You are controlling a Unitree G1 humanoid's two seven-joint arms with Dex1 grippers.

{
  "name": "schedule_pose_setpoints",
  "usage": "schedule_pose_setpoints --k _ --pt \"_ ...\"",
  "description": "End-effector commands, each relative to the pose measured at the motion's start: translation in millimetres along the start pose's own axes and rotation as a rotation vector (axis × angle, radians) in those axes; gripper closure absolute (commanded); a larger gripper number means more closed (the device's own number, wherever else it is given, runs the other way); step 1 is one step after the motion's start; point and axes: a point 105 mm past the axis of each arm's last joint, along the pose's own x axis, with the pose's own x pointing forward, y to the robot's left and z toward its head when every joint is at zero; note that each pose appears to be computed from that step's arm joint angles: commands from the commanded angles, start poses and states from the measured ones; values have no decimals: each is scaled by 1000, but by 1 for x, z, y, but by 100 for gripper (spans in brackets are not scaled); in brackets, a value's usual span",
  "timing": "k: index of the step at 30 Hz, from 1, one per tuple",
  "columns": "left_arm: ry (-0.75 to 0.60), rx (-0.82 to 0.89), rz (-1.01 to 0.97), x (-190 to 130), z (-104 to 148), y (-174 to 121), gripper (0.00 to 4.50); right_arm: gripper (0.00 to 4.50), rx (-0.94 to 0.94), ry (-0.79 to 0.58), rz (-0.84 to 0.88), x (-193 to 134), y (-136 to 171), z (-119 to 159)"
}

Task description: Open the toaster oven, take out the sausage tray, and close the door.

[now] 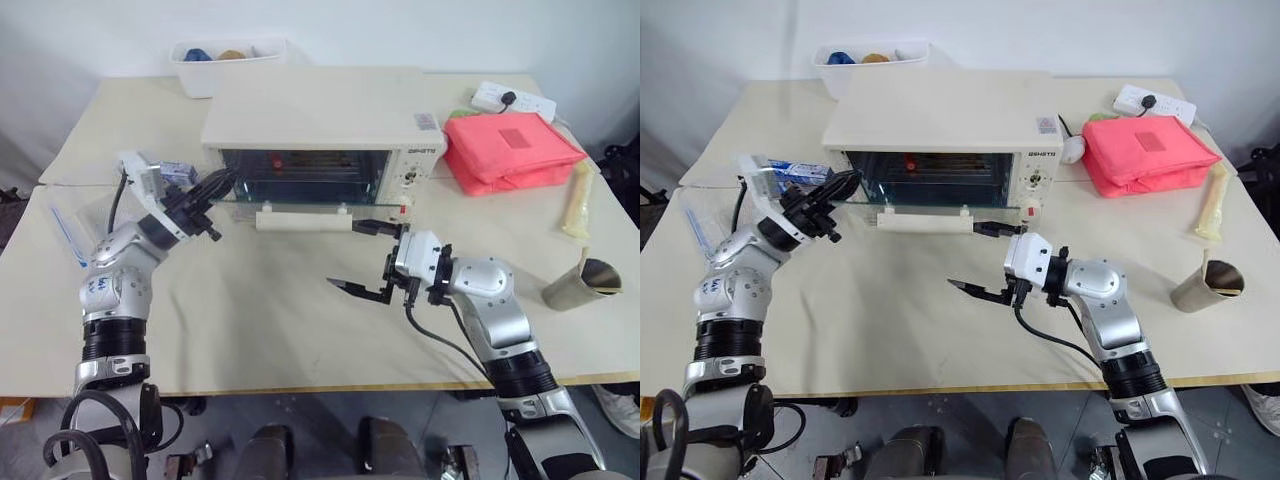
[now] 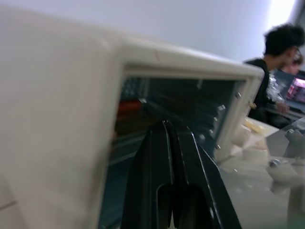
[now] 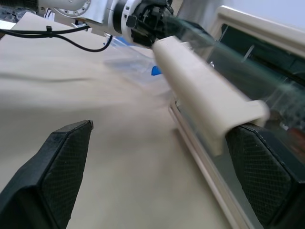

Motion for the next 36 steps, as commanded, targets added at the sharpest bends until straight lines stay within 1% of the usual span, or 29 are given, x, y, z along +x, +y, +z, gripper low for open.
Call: schedule_pose_setpoints --k 1,3,5,8,12,15,18,19,20,25,27,29,31,32,35,36 --pt "63 12 -57 -5 -9 -7 445 0 -24 40 -59 -21 3 1" --pt "100 14 -70 -9 -16 -8 445 0 -4 89 -80 -35 12 -6" --pt "147 20 -90 -15 -25 -12 445 0 18 168 -106 -58 24 -16" --pt "190 22 -83 -24 -38 -14 445 0 12 263 -215 -97 24 -20" --pt "237 22 -87 -31 -49 -18 445 0 -11 309 -291 -113 17 -15" --pt "264 39 -87 -35 -60 -25 445 0 -55 317 -295 -109 12 -6" --pt "294 71 -74 -40 -69 -29 445 0 -131 286 -299 -86 -2 4" --pt "326 84 -88 -44 -75 -33 445 0 -173 244 -299 -71 -7 12" --pt "328 91 -87 -46 -77 -36 445 0 -210 231 -318 -56 -14 14" --pt "264 101 -33 -52 -70 -40 445 0 -292 257 -335 0 -29 8" --pt "209 86 4 -58 -60 -42 445 0 -359 244 -304 27 -31 6" --pt "169 74 50 -64 -51 -42 408 0 -429 261 -314 43 -39 3" --pt "140 64 82 -72 -41 -45 362 0 -497 306 -328 56 -48 -3" --pt "135 72 96 -79 -36 -48 330 0 -576 333 -332 64 -53 -5" --pt "132 98 139 -95 -23 -53 240 0 -631 398 -398 78 -71 -12" --pt "139 106 153 -101 -21 -54 210 0 -665 449 -393 82 -75 -19"
